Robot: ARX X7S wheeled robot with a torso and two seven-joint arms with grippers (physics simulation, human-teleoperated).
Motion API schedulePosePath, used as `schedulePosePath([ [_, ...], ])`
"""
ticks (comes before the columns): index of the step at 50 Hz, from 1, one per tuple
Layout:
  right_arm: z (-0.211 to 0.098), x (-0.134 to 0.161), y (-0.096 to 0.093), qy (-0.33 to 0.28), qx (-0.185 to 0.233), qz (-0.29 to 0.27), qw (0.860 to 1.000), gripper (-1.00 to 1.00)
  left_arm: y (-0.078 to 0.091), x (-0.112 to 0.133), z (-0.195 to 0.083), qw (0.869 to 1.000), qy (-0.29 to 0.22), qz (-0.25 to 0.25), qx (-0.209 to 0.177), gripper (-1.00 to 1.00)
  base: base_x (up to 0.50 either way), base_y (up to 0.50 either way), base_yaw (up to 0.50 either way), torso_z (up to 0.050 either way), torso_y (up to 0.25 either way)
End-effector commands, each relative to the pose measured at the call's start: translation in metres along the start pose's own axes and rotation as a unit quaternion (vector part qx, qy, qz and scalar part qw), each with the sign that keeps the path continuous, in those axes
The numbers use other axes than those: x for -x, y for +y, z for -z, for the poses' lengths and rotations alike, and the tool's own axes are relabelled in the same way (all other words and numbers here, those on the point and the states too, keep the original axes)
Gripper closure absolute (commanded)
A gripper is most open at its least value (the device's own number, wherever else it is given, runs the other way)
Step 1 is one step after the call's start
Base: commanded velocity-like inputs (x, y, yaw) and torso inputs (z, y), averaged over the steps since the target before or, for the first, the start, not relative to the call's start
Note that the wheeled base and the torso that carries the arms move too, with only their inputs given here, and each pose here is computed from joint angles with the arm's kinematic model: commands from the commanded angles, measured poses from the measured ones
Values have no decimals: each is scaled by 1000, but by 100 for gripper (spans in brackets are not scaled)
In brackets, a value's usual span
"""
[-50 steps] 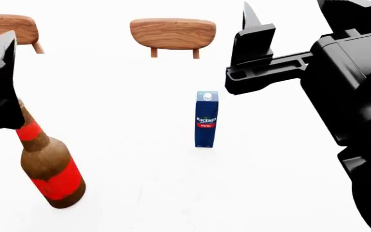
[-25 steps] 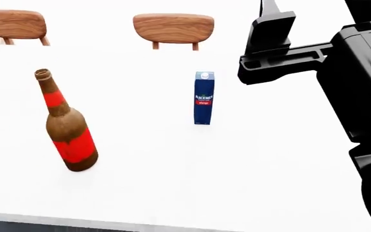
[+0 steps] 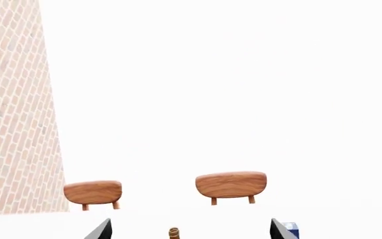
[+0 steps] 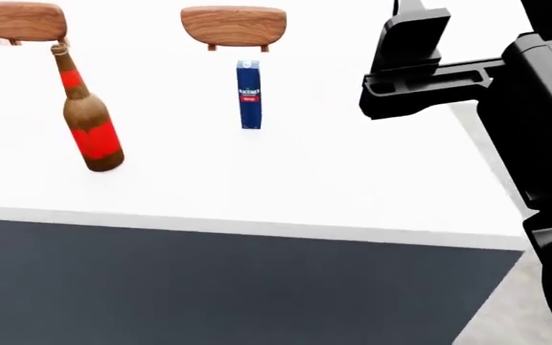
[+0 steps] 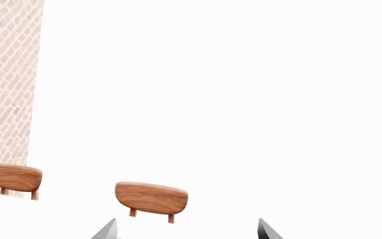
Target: Move the drinks to the dining counter.
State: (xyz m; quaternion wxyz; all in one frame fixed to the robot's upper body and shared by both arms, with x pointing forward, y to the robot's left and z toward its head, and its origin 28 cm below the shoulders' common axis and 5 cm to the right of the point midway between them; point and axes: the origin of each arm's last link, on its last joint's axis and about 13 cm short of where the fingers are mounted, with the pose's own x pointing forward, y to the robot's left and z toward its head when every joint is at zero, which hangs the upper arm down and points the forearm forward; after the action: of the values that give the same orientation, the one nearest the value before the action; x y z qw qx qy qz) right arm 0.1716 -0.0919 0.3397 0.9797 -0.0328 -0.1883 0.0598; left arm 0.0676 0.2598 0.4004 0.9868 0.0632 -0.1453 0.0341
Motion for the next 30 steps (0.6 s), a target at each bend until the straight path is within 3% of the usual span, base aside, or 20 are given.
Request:
schedulePosePath([
  [1,1,0,0,0,-4,3,1000,-100,0,0,2,1000,2,1,-1,-100,384,-473,0,0,0],
  [30,6,-2,0,19,42,-2,999,-100,0,-1,3,1000,7,4,-3,-100,390,-472,0,0,0],
])
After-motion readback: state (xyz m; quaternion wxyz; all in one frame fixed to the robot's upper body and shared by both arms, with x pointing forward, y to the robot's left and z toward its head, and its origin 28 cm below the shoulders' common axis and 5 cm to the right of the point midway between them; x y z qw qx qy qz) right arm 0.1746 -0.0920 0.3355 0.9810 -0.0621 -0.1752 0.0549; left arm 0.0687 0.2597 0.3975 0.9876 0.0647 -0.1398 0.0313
